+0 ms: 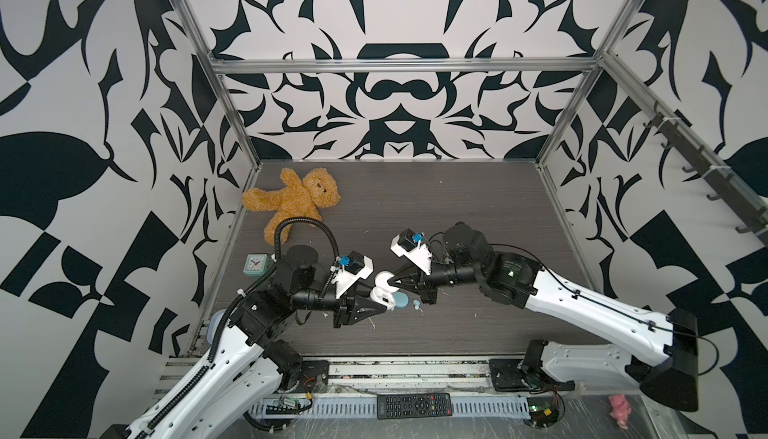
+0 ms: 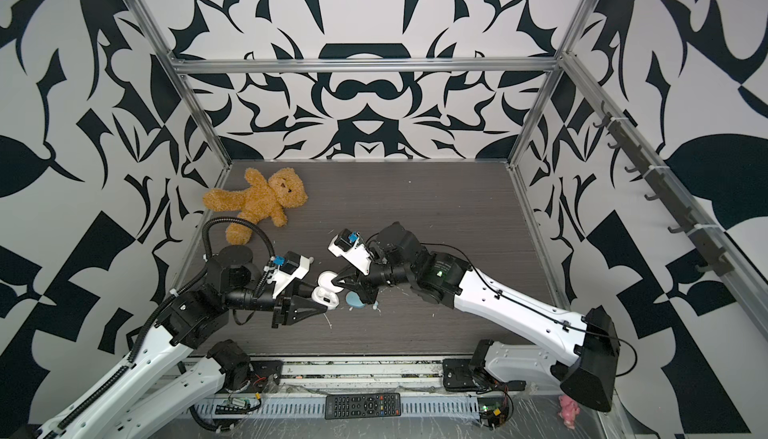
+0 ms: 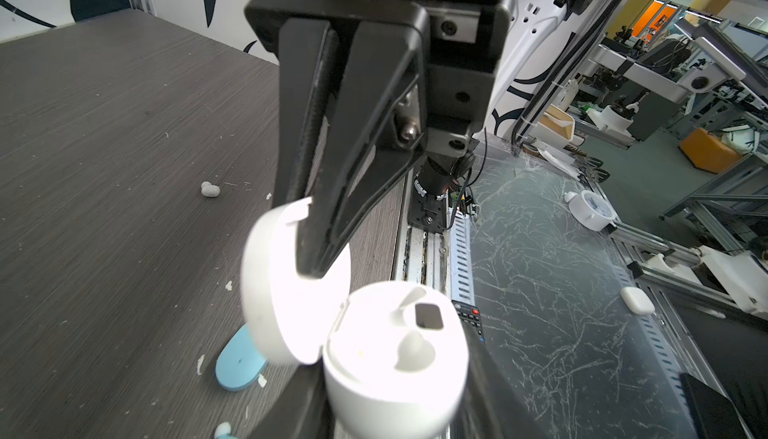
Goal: Insert the wireless bluetooth earbuds into the charging case
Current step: 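Take the open white case with the right gripper while the left gripper releases and withdraws, then lower the open white case onto the table with the right gripper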
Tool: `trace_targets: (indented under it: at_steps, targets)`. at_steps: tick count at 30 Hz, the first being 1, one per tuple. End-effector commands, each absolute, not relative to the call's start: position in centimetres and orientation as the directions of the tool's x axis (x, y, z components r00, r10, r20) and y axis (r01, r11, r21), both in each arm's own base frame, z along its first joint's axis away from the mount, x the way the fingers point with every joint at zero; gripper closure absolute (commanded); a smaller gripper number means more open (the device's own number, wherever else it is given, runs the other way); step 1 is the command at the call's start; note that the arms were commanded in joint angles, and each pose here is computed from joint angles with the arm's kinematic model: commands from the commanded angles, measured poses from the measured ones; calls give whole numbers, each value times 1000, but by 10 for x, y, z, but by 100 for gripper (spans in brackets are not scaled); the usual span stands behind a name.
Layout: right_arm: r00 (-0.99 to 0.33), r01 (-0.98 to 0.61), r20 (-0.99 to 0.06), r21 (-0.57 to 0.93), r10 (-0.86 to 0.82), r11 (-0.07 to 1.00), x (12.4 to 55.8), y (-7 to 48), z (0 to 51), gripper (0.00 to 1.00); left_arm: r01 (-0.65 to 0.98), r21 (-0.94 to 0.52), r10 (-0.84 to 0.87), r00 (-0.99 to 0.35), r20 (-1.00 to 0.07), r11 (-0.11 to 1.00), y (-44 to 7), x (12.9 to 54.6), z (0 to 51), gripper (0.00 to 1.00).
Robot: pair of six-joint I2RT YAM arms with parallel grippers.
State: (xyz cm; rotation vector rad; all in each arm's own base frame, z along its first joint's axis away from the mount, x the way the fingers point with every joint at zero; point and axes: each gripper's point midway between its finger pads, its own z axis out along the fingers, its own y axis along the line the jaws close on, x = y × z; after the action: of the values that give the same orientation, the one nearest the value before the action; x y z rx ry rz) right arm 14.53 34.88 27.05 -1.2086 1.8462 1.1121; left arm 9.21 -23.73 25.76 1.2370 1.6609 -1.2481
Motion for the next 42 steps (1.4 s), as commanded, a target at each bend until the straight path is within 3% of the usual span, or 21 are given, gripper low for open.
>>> trace_targets:
  at_steps: [1,3,7,9,14,20,23,26,32,42]
  targets:
    - [-350,-924,-889,276,-294,265,158,347,297,100,973,-214,243,-228,-943,84,-237,95,263,41]
    - [-342,-915,-897,249,-282,318,168,343,300,100,973,-205,235,-225,-946,107,-236,98,264,24]
    - [-306,-895,-918,187,-252,406,187,338,308,100,972,-164,206,-197,-958,169,-231,105,273,9]
    - [-289,-857,-920,127,-263,499,205,331,308,100,972,-129,179,-166,-970,199,-226,107,283,6]
    - [-261,-811,-904,15,-338,585,230,327,297,100,942,-38,114,-80,-990,333,-211,120,298,0]
    - [-158,-694,-900,-191,-405,695,273,320,294,100,753,1,5,-2,-1000,659,-170,165,312,1]
    - [-80,-653,-844,-357,-530,668,292,320,282,100,557,-28,-48,22,-999,830,-135,193,323,1]
    - [-11,-647,-749,-500,-663,576,309,325,261,100,375,-84,-97,15,-995,923,-104,211,327,1]
    - [-95,-687,-667,-494,-739,534,363,313,216,100,-30,-102,-104,-41,-994,994,-45,235,308,1]
    - [-37,-767,-499,-542,-866,345,398,314,152,100,-72,-67,-74,-94,-993,995,-42,249,284,1]
